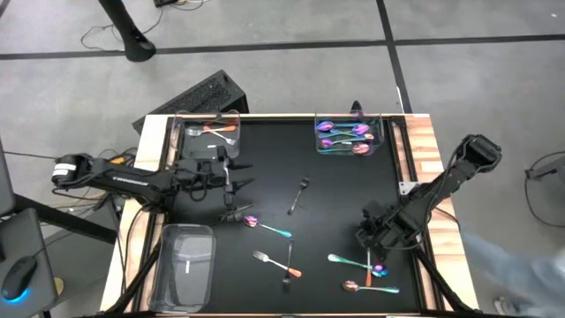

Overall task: Sort silverware by color (type)
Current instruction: Put the orange fork into top left transparent bin

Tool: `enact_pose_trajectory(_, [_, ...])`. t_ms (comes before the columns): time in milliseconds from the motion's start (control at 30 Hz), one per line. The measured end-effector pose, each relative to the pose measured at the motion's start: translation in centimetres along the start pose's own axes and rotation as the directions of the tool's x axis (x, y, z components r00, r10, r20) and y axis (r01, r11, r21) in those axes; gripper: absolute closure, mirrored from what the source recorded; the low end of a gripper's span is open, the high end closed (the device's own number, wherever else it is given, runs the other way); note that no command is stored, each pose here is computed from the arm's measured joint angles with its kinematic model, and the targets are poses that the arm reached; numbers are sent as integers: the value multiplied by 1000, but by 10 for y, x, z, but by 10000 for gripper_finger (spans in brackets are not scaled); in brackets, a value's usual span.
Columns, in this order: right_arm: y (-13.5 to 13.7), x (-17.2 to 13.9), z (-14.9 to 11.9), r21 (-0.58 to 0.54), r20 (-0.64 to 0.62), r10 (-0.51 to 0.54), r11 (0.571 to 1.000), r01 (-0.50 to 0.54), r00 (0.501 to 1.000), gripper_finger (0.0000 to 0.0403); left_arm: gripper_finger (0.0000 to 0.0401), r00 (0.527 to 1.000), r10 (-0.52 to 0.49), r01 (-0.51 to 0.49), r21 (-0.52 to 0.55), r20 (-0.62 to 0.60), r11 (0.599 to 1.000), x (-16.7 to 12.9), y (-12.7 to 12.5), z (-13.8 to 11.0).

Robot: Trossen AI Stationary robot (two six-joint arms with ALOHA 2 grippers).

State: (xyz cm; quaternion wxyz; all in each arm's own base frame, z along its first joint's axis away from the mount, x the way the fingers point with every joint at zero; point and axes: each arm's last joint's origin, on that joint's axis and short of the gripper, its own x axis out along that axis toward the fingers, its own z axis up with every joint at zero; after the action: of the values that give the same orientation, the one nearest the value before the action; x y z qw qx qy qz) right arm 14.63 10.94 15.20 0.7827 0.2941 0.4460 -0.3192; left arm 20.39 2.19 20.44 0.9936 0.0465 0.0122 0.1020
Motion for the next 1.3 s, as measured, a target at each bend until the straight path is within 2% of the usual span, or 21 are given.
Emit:
enact_pose_trajectory(133, [-4,-4,16,-23,143,-2,1000,6,990,396,203,1000,10,-10,-3,19,1000,14,0,-10])
enact_pose_trajectory(233, [-5,-6,31,-47,299,-6,999,21,954,396,203,1000,1,-1,-7,23,1000,28,0,-15])
enact_pose_trajectory(400, [-8,-9,57,-51,550,-67,992,113,833,396,203,998,-69,69,-15,1,997,57,-4,-21])
enact_pose_trajectory(500, [-7,-8,72,-41,645,-111,983,179,756,396,203,996,-90,90,-39,-2,995,79,-7,-20])
enact_pose_trajectory(667, [5,-5,96,-75,711,-113,969,234,694,396,203,980,-197,195,-61,-27,979,116,-8,-21])
enact_pose_trajectory(733, [13,-6,105,-134,722,-66,963,233,689,396,203,968,-249,245,-80,-40,966,129,-5,-21])
enact_pose_trajectory(867, [30,-12,121,-273,737,97,948,162,669,396,203,946,-323,317,-116,-39,941,149,3,-19])
enact_pose_trajectory(967, [36,-20,126,-325,756,175,936,131,631,396,203,935,-354,349,-111,-25,930,156,5,-14])
enact_pose_trajectory(1133, [38,-25,132,-349,785,191,922,166,590,396,203,908,-418,415,-71,-36,907,161,4,-11])
enact_pose_trajectory(1300, [39,-30,147,-392,796,287,915,92,534,396,203,911,-411,409,-61,-30,911,164,4,-7])
